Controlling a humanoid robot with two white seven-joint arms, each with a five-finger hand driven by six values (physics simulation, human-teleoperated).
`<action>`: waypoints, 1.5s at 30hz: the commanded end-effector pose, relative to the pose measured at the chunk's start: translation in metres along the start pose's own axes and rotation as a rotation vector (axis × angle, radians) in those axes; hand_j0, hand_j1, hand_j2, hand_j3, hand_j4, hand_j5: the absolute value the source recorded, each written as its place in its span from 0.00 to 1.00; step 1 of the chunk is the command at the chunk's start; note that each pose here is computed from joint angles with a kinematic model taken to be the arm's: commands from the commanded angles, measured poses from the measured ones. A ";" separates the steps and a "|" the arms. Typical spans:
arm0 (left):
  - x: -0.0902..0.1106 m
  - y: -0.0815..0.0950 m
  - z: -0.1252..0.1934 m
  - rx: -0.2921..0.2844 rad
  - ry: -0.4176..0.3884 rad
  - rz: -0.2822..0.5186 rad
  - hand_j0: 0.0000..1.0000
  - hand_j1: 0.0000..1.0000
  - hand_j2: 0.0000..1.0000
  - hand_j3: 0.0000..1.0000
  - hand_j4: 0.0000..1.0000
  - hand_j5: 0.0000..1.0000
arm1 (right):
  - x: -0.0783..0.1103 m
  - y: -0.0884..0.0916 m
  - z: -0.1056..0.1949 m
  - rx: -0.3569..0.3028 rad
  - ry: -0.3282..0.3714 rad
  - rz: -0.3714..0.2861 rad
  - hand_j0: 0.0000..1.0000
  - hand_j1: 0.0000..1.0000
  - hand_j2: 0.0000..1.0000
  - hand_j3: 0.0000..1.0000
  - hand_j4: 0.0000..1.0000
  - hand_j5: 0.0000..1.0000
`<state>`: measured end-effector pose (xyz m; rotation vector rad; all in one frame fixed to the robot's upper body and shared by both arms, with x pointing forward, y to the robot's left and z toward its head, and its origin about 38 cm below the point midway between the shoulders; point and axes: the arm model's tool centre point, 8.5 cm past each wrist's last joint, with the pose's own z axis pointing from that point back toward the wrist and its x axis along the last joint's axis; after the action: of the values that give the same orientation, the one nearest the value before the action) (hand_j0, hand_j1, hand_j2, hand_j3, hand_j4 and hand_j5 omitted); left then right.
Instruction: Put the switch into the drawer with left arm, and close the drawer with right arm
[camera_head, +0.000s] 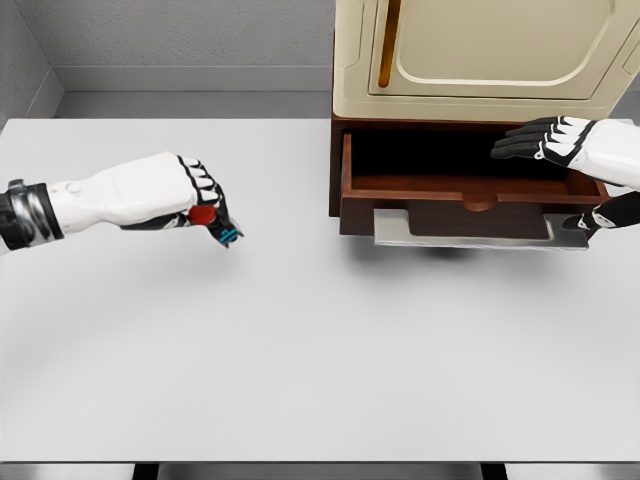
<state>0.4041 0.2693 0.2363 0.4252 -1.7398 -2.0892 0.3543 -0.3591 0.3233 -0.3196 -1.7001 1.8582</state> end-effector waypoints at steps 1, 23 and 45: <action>0.002 0.000 -0.005 0.014 -0.010 0.010 0.51 0.51 0.51 0.51 0.51 0.51 | 0.000 -0.001 0.000 -0.005 0.001 -0.004 1.00 1.00 1.00 1.00 1.00 1.00; 0.004 0.032 -0.032 0.095 -0.052 -0.031 0.51 0.51 0.51 0.51 0.51 0.51 | 0.000 -0.001 0.000 -0.004 0.001 -0.004 1.00 1.00 1.00 1.00 1.00 1.00; 0.004 0.058 -0.071 0.135 -0.104 -0.061 0.51 0.51 0.51 0.51 0.51 0.51 | 0.000 -0.001 0.000 -0.004 0.001 -0.004 1.00 1.00 1.00 1.00 1.00 1.00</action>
<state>0.4376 0.1985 0.2859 0.4396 -1.9629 -2.0882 0.3542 -0.3592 0.3233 -0.3194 -1.6991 1.8591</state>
